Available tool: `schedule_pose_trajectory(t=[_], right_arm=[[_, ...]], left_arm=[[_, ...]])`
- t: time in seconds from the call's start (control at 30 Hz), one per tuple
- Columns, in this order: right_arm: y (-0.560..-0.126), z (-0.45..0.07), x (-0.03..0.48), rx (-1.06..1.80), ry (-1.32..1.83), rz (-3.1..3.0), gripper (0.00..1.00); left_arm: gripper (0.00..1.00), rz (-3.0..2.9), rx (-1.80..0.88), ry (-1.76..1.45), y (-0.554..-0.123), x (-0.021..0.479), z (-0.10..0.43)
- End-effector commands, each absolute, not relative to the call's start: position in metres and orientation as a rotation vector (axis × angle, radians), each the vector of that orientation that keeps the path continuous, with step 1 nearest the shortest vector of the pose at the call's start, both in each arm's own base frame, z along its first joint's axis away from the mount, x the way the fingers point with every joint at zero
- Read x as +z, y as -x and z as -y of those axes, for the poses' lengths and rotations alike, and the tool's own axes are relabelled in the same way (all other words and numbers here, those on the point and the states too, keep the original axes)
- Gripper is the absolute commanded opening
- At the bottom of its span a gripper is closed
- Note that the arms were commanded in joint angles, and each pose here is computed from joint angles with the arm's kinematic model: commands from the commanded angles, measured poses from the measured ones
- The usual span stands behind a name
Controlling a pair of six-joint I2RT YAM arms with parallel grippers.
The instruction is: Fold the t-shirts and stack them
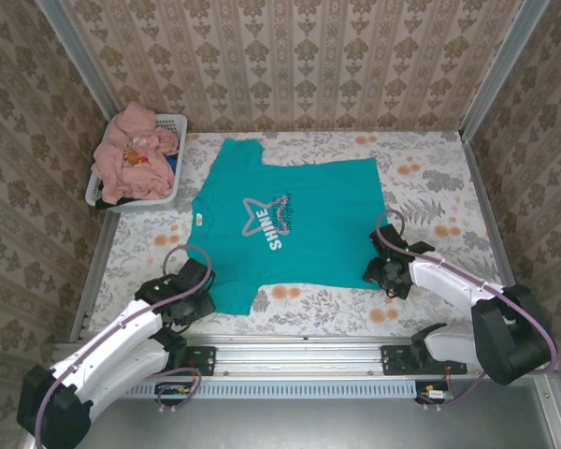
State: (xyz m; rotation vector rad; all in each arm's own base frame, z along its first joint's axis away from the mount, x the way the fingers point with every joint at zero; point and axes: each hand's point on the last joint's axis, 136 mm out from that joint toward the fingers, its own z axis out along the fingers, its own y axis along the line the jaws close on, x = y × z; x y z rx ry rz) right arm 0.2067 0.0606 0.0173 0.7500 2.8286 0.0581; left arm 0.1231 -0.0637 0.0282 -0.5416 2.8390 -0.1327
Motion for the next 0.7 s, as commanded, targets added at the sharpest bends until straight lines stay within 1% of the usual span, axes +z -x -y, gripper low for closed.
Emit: schedule_pose_trajectory(t=[0.0, 0.1, 0.17, 0.27, 0.33, 0.47, 0.53, 0.63, 0.67], right_arm=[[-0.209, -0.064, 0.016, 0.079, -0.750, -2.843, 0.67], [-0.210, -0.065, 0.017, 0.086, -0.744, -2.844, 0.60], [-0.211, -0.066, 0.017, 0.093, -0.744, -2.843, 0.54], [-0.212, -0.062, 0.023, 0.076, -0.740, -2.831, 0.43], [-0.213, -0.058, 0.030, 0.050, -0.726, -2.814, 0.31], [-0.216, -0.050, 0.046, 0.026, -0.707, -2.777, 0.12], [-0.218, -0.049, 0.054, 0.032, -0.697, -2.760, 0.05], [-0.221, -0.045, 0.063, 0.026, -0.687, -2.734, 0.03], [-0.222, -0.046, 0.064, 0.038, -0.686, -2.732, 0.03]], left_arm=[[0.41, -2.872, -0.121, 0.568, -0.117, 0.021, 0.065], [0.32, -2.866, -0.167, 0.520, -0.125, 0.024, 0.076], [0.22, -2.860, -0.187, 0.493, -0.129, 0.030, 0.080], [0.08, -2.844, -0.229, 0.444, -0.135, 0.042, 0.086], [0.00, -2.825, -0.247, 0.415, -0.138, 0.051, 0.088], [0.00, -2.764, -0.301, 0.357, -0.151, 0.076, 0.095], [0.00, -2.737, -0.336, 0.328, -0.159, 0.087, 0.101], [0.01, -2.745, -0.305, 0.312, -0.162, 0.091, 0.098], [0.08, -2.767, -0.253, 0.322, -0.159, 0.085, 0.092]])
